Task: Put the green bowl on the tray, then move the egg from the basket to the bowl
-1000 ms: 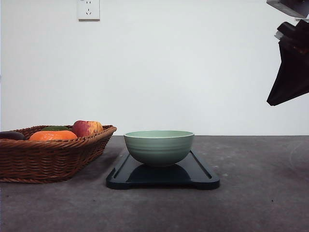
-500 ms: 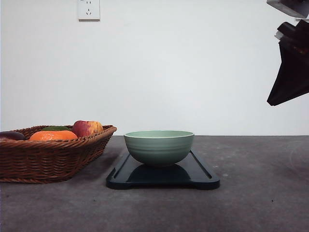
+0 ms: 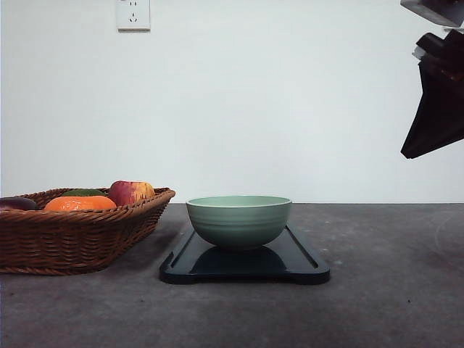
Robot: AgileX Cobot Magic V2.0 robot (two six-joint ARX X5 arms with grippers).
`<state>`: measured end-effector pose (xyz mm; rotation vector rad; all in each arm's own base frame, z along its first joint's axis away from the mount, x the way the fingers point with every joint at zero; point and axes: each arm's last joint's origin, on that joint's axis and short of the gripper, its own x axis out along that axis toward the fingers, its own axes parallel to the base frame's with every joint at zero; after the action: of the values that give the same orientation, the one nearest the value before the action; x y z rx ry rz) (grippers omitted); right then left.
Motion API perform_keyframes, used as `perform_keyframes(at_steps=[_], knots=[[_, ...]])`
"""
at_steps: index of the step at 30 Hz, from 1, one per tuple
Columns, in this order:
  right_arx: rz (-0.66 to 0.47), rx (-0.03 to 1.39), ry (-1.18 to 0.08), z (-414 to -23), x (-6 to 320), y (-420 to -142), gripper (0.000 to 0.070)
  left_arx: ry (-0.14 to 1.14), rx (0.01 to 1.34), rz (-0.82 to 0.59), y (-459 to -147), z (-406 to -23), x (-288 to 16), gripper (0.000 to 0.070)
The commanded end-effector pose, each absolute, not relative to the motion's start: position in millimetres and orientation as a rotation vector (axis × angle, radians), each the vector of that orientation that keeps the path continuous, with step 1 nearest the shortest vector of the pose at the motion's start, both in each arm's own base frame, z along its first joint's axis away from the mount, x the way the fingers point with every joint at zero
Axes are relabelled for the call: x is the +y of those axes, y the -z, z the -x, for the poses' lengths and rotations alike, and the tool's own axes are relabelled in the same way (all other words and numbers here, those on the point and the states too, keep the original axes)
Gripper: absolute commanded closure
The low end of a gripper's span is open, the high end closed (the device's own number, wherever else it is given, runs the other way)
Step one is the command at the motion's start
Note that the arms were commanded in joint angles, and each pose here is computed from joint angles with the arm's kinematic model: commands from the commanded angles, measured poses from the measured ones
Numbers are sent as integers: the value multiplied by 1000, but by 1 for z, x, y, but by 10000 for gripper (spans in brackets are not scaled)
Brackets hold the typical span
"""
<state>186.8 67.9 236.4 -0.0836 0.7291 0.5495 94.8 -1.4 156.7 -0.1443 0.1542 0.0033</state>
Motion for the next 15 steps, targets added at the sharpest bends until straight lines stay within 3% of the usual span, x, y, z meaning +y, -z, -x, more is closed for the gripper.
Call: perform_keyframes(at_steps=[1, 13, 15], knots=[[86, 717, -554, -189, 69, -239, 684, -8, 167, 145, -151, -96, -1, 700], [88, 717, -553, -189, 69, -239, 684, -8, 167, 145, -151, -96, -1, 700], [155, 682, -556, -186, 67, -242, 684, -8, 167, 145, -151, -96, -1, 700]])
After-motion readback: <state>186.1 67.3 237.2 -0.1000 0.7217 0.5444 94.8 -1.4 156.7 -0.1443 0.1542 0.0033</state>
